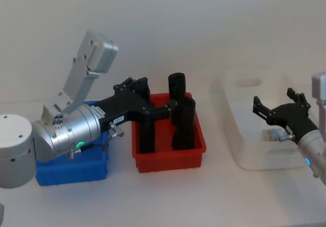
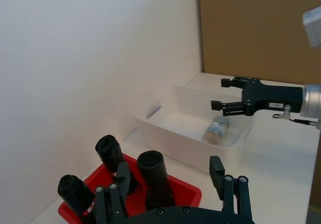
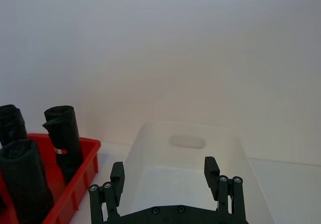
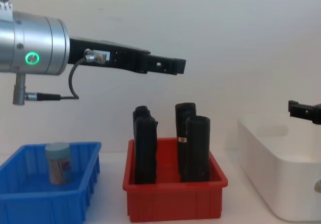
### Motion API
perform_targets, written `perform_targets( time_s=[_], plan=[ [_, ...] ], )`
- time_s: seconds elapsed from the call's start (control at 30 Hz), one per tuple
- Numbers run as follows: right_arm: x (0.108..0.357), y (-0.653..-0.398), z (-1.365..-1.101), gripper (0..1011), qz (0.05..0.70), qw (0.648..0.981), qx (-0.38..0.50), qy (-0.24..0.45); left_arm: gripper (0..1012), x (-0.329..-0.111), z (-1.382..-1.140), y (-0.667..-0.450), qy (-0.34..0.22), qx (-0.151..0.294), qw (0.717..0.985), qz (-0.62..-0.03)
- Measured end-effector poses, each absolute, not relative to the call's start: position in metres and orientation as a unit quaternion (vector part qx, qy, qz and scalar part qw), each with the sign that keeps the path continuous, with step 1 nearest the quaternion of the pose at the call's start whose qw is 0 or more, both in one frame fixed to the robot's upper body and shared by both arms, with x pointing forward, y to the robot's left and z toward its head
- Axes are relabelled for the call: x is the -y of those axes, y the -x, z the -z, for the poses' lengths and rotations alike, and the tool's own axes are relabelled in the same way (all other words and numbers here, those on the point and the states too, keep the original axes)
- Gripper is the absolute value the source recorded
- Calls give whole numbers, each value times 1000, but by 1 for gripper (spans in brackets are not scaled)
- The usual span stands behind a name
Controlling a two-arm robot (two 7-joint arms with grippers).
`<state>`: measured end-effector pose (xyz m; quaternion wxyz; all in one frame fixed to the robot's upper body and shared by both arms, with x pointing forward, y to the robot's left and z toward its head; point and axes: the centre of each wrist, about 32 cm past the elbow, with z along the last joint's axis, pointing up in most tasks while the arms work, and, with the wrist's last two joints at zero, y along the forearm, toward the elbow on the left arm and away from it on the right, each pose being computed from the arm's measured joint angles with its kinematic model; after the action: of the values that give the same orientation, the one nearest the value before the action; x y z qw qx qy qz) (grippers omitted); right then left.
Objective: Pick the cotton swabs from the blue box and place them into the white box.
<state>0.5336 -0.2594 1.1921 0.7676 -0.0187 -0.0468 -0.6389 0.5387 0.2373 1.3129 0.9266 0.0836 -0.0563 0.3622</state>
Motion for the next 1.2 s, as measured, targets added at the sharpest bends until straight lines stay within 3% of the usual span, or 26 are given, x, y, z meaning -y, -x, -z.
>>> perform_targets(
  time_s=[0.8, 1.2],
  plan=[
    [242, -463, -1187, 1001, 591, 806, 39, -4, 1004, -214, -1247, -515, -59, 103, 876, -468],
    [237, -444, -1189, 1001, 577, 816, 35, -12, 1004, -203, -1217, -500, -40, 120, 850, -512]
  ],
)
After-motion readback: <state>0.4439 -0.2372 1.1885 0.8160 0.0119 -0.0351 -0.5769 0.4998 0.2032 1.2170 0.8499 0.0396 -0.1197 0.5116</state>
